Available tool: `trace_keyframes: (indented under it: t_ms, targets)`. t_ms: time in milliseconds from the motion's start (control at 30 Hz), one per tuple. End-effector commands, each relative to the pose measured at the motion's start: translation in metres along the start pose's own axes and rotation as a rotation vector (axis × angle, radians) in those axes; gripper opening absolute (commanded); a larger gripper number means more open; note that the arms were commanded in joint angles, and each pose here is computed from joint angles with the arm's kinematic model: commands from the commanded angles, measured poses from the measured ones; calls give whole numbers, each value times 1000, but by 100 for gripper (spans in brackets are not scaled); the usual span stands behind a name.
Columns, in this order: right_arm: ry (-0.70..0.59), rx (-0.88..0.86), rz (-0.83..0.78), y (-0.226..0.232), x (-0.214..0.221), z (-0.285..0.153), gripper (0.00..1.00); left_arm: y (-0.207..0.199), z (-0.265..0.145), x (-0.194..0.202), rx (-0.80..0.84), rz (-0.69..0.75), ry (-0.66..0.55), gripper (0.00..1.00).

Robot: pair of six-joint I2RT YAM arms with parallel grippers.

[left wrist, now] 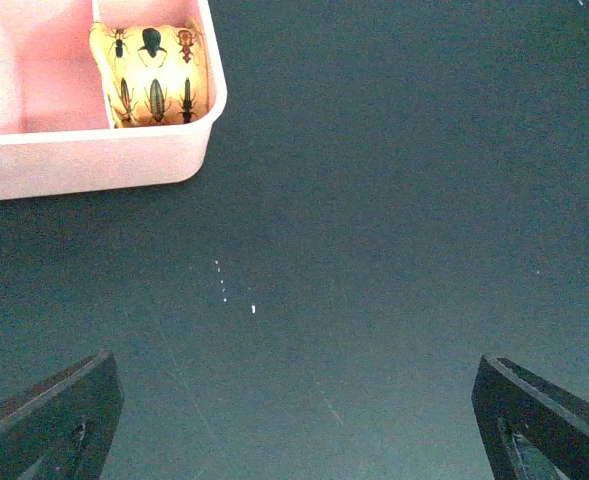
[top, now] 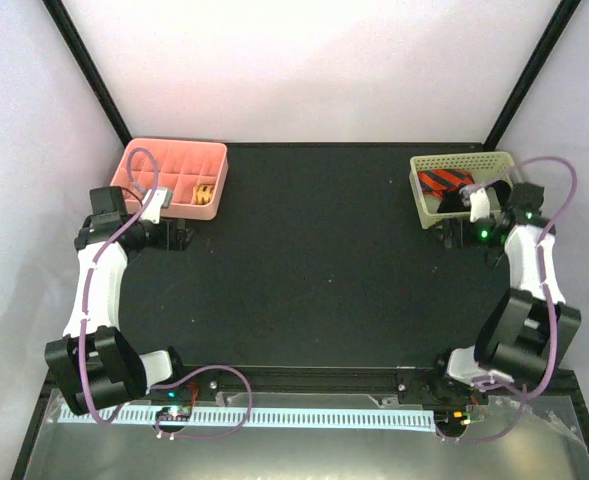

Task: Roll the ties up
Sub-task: Pick up the tie from the storage box.

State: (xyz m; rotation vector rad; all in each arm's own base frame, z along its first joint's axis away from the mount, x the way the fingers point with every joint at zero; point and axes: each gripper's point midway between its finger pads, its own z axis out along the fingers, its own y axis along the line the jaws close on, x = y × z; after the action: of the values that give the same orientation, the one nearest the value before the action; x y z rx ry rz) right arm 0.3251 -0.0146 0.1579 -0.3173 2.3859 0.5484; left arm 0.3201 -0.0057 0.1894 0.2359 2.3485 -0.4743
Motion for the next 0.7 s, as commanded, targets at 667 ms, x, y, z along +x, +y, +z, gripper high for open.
trace_keyframes:
  t_ms: [667]
  targets:
    - [362, 365, -293, -162, -78, 89, 100, -17, -7, -50, 73, 49, -135, 99]
